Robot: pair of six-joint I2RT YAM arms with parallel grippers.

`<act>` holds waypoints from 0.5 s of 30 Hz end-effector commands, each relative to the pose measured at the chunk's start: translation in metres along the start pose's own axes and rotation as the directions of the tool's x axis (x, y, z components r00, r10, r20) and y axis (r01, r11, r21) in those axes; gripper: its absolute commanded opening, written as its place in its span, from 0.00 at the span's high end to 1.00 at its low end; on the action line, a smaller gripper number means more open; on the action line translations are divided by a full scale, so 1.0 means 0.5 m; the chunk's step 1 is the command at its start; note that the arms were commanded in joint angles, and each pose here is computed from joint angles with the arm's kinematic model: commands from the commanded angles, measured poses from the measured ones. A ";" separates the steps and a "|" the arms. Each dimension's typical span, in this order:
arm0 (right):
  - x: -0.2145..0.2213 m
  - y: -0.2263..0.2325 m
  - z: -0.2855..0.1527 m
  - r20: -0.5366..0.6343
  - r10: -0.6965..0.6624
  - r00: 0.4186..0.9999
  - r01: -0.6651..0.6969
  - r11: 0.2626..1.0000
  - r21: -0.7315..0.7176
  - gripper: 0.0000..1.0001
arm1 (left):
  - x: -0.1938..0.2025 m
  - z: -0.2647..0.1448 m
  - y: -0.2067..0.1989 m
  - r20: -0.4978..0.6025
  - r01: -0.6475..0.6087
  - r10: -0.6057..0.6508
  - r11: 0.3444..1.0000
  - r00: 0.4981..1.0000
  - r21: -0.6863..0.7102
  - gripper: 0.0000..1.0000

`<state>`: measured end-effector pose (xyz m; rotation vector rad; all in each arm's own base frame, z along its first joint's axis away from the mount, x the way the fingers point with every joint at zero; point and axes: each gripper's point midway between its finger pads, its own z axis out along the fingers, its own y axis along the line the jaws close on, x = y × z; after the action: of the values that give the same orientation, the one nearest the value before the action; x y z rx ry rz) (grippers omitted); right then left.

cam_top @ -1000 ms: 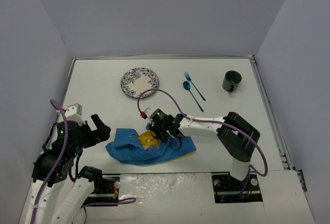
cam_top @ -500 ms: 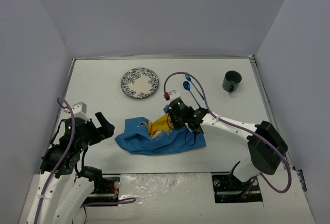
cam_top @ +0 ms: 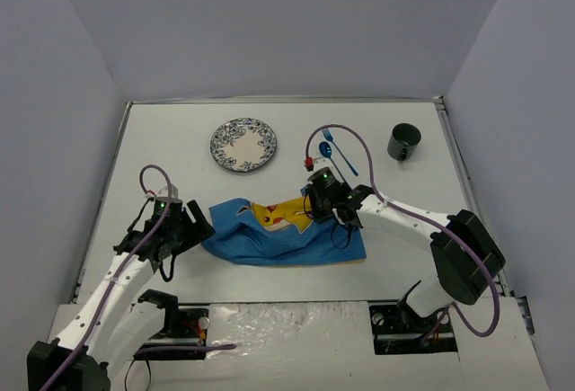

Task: Set the dinner table for one person

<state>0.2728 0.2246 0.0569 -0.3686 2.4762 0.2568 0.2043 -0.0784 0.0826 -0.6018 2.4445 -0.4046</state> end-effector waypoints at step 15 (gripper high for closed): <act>-0.035 -0.050 0.020 0.001 0.233 0.972 -0.233 0.972 -0.029 1.00 | 0.000 0.076 -0.035 0.023 -0.024 0.023 1.000 0.999 0.010 0.41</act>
<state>0.2917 0.1976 0.0511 -0.1095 2.5391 0.3268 0.2038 -0.0932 0.0342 -0.5838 2.5522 -0.3518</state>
